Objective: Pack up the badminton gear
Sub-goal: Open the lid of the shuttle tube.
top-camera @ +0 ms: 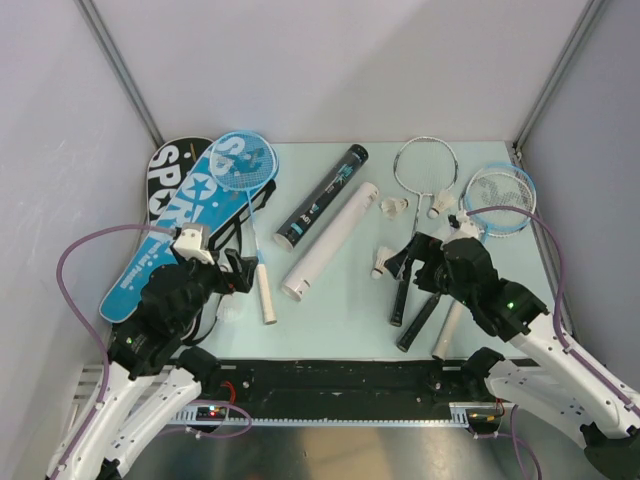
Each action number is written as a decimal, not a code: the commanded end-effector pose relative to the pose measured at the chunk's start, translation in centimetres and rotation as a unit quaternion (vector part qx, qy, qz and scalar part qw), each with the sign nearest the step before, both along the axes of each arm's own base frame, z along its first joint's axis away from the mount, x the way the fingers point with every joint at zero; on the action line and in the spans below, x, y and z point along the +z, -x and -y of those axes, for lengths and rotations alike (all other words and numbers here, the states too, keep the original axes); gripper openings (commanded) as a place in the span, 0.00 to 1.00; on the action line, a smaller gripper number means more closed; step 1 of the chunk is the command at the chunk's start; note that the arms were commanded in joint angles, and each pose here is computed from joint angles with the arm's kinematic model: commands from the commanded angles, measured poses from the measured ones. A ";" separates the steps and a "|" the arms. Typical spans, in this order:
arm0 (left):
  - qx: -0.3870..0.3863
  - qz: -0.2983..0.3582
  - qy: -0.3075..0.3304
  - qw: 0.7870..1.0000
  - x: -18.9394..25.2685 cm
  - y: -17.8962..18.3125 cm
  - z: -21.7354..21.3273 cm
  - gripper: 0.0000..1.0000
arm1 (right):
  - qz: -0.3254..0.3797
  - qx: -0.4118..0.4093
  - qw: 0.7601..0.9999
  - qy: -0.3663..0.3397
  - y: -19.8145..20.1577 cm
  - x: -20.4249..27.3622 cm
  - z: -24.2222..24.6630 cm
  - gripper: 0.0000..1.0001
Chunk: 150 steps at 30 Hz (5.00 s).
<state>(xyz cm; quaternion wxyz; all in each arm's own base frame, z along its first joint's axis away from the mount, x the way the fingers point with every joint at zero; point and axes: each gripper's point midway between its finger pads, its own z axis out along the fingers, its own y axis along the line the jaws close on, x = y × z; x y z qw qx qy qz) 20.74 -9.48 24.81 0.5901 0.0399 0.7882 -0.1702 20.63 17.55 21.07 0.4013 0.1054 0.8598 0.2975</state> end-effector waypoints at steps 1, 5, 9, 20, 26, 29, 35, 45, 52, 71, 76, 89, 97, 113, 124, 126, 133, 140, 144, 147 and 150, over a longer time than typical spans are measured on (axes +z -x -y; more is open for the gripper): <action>0.008 0.024 -0.003 1.000 1.5 0.1 -0.6 1.00 | 0.040 -0.007 0.999 -0.025 -0.6 3.2 -0.2 0.99; 0.019 0.030 -0.002 0.999 1.7 0.1 -1.0 1.00 | 0.067 -0.001 0.997 -0.035 -0.9 4.4 -0.4 0.99; 0.034 0.039 0.000 0.999 2.0 0.1 -1.6 1.00 | 0.140 0.041 0.989 -0.026 -1.6 6.8 -1.3 0.99; 0.085 0.073 0.016 0.994 3.5 0.7 -3.9 1.00 | 0.426 0.353 0.808 0.202 -3.9 7.3 -8.6 0.93; 0.093 0.083 0.024 0.992 3.9 1.1 -4.4 0.99 | 0.490 0.485 0.640 0.339 -6.2 1.9 -11.7 0.89; 0.096 0.086 0.025 0.991 3.9 1.1 -4.6 0.99 | 0.488 0.514 0.601 0.370 -8.3 -0.9 -12.8 0.89; 0.095 0.088 0.025 0.991 4.1 1.2 -4.6 0.99 | 0.454 0.588 0.534 0.404 -10.7 -6.7 -14.5 0.89; 0.090 0.090 0.026 0.992 4.1 1.3 -4.5 0.98 | 0.437 0.626 0.438 0.474 -14.4 -11.0 -15.5 0.90; 0.088 0.087 0.020 0.992 3.9 1.2 -4.4 0.98 | 0.435 0.642 0.379 0.505 -15.6 -13.8 -16.4 0.92; 0.113 0.092 0.020 0.989 4.1 1.1 -5.3 0.98 | 0.433 0.640 0.343 0.534 -14.7 -15.9 -18.7 0.57; 0.135 0.084 0.037 0.987 4.0 0.9 -5.7 0.98 | 0.472 0.592 0.415 0.504 -13.9 -10.8 -19.9 0.50; 0.055 0.103 0.090 0.989 10.3 3.7 -3.9 0.98 | 0.520 0.494 0.591 0.369 -10.2 0.0 -19.2 0.42; -0.005 0.070 0.036 0.997 11.5 4.5 -2.4 0.98 | 0.443 0.391 0.785 0.187 -6.5 6.1 -18.5 0.40; -0.268 0.094 0.012 0.959 18.2 6.6 5.9 0.88 | 0.245 0.376 0.893 0.044 -0.7 5.0 -17.4 0.40; -0.322 0.074 0.039 0.943 22.7 3.7 9.9 0.73 | 0.218 0.403 0.888 0.031 0.9 4.2 -17.9 0.39; -0.325 0.066 0.037 0.943 22.5 3.0 10.4 0.73 | 0.213 0.409 0.887 0.035 1.0 3.7 -17.9 0.40; -0.340 0.014 0.028 0.940 19.7 0.3 12.4 0.71 | 0.194 0.439 0.877 0.022 2.1 2.8 -18.8 0.40; -0.352 -0.041 0.016 0.935 16.0 -1.8 14.0 0.65 | 0.180 0.463 0.868 0.019 2.9 1.7 -20.0 0.39; -0.347 -0.069 0.010 0.935 13.6 -1.9 13.9 0.54 | 0.177 0.465 0.867 0.024 3.2 1.4 -20.1 0.39; -0.344 -0.079 0.014 0.936 12.9 -1.3 13.6 0.44 | 0.177 0.467 0.866 0.029 3.4 1.3 -20.0 0.39; -0.335 -0.086 0.018 0.938 12.5 -0.9 13.2 0.25 | 0.180 0.466 0.866 0.037 3.3 1.2 -19.8 0.40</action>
